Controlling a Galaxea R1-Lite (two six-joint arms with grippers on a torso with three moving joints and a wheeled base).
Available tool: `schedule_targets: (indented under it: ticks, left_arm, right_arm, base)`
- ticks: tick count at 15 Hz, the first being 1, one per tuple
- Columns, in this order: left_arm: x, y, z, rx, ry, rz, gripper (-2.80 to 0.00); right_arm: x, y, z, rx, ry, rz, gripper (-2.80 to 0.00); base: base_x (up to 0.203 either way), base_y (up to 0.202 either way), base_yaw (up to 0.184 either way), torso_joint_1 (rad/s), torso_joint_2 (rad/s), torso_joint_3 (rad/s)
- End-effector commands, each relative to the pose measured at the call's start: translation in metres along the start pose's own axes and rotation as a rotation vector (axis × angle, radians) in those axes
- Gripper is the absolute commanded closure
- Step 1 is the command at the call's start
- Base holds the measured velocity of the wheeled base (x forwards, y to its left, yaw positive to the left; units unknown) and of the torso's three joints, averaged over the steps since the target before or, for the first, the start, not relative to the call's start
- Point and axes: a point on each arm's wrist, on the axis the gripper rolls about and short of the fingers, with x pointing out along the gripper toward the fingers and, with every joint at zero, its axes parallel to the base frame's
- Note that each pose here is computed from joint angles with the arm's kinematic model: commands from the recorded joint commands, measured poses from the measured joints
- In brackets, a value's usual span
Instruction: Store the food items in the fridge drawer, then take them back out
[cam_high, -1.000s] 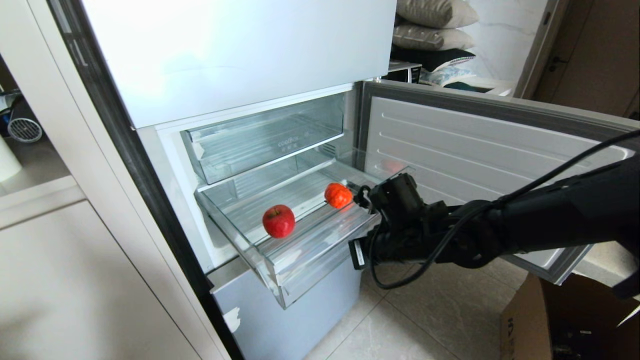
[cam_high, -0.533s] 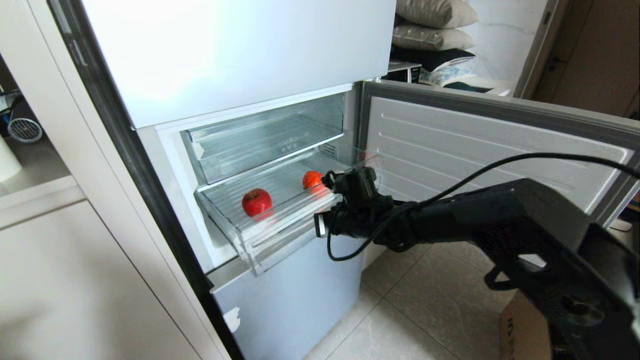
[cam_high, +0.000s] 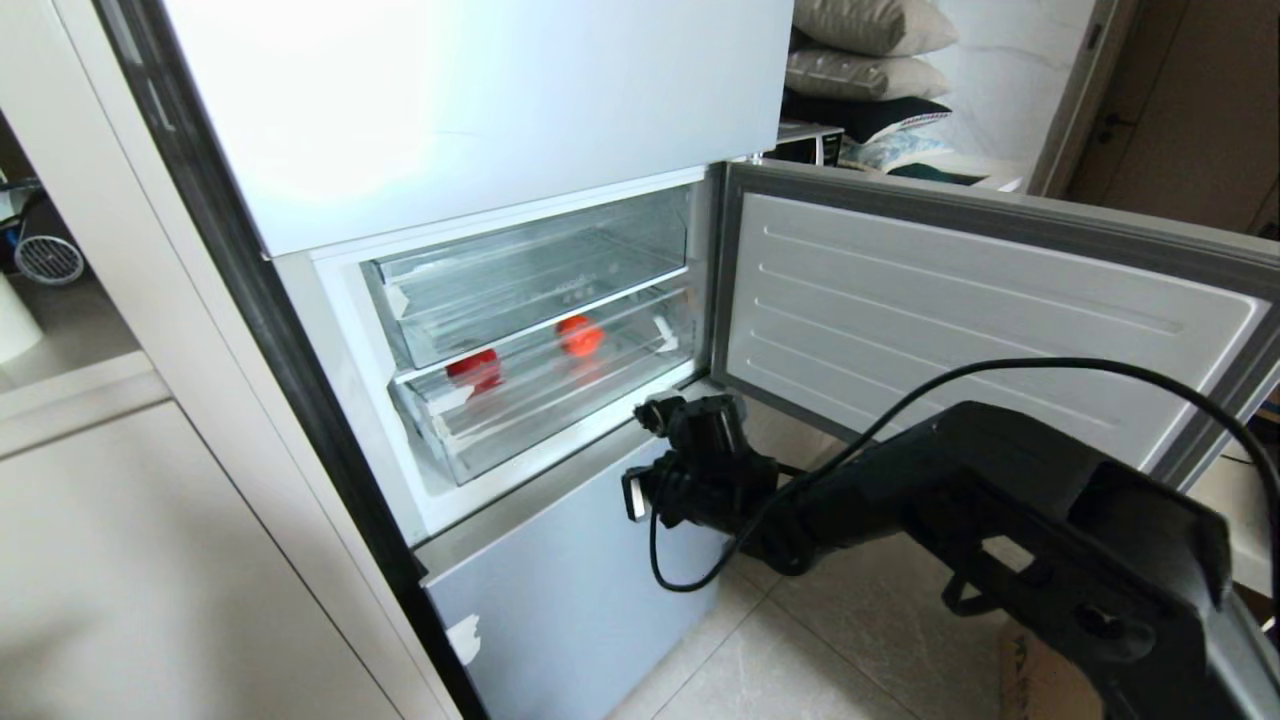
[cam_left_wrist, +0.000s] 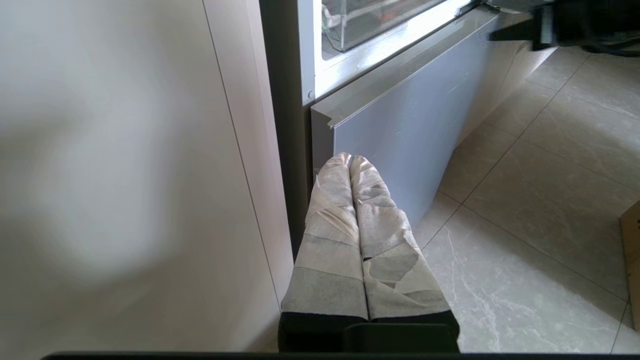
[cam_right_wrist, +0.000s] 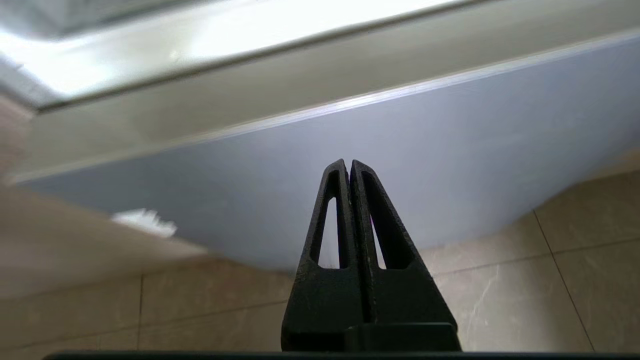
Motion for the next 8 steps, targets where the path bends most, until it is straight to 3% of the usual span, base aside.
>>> schedule_targets:
  ticks: [1,5,8]
  left_arm:
    - [0.000,0.000,0.000,0.000,0.001,0.001,0.00]
    - [0.000,0.000,0.000,0.000,0.002,0.001,0.00]
    - [0.000,0.000,0.000,0.000,0.001,0.001,0.00]
  right_arm:
    - [-0.057,0.005,0.031,0.004,-0.080,0.015,0.00]
    - [-0.119,0.012,0.054,0.006,-0.139,0.033,0.00]
    - [-0.179,0.013,0.055,-0.001,-0.145,0.036,0.00]
  base:
    - [0.000,0.000,0.000,0.000,0.00,0.000]
    - [0.000,0.000,0.000,0.000,0.00,0.000]
    - [0.000,0.000,0.000,0.000,0.00,0.000]
